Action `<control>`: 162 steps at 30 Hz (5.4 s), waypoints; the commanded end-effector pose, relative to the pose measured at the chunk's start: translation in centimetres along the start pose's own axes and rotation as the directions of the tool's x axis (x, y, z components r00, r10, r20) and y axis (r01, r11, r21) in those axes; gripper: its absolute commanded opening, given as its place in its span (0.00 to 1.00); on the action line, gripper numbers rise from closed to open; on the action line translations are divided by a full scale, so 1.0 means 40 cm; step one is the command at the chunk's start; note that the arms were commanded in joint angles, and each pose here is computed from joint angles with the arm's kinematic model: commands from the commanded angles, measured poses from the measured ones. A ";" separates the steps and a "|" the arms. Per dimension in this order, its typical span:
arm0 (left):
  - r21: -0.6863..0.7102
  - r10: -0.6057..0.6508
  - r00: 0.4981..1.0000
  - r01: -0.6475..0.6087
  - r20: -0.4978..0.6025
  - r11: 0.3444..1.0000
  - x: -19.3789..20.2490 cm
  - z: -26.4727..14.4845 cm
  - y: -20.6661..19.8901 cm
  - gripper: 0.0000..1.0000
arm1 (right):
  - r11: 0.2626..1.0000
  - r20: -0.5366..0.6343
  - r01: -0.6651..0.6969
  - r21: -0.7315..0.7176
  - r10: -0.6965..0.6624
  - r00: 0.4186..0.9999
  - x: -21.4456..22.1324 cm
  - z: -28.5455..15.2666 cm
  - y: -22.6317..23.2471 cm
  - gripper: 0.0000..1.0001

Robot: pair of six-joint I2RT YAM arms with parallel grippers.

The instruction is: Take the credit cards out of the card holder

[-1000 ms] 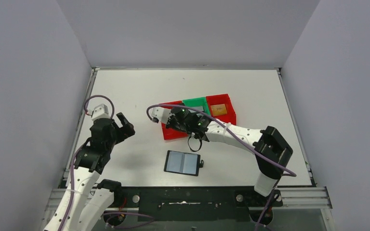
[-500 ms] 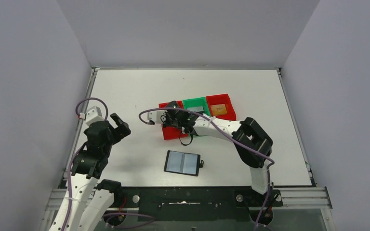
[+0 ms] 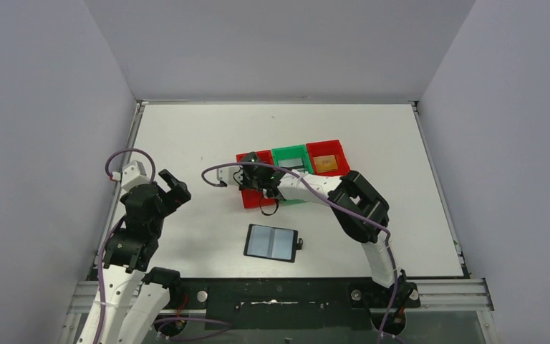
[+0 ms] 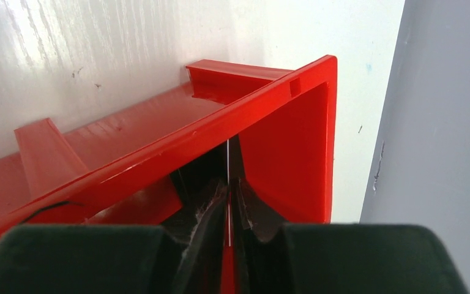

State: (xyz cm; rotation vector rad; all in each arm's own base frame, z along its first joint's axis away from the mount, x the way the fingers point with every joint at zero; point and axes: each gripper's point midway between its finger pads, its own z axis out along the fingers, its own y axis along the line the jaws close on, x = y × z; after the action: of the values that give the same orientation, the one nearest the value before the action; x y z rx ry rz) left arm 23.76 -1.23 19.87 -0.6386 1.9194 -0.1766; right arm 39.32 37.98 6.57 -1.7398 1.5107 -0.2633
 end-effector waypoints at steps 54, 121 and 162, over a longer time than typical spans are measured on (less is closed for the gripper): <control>0.046 0.009 1.000 -0.008 -0.020 0.999 0.003 0.019 -0.030 0.90 | 0.005 0.085 -0.993 -0.116 0.996 -0.005 -0.056 -0.394 0.052 0.55; 0.148 0.051 0.994 -0.036 -0.098 0.988 0.043 0.024 -0.076 0.89 | 0.027 -0.122 -0.997 0.078 0.992 0.017 -0.092 -0.334 0.423 0.63; 0.085 -0.008 1.000 0.007 0.003 0.996 -0.007 -0.003 -0.040 0.89 | 0.077 -0.186 -0.982 0.172 0.982 0.044 -0.129 -0.313 0.467 0.66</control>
State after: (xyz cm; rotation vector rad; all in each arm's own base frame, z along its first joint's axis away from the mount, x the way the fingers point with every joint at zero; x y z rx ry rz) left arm 23.86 -2.63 18.91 -0.5830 1.9620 -0.2457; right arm 16.38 37.42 2.64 -0.2205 2.5591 0.2343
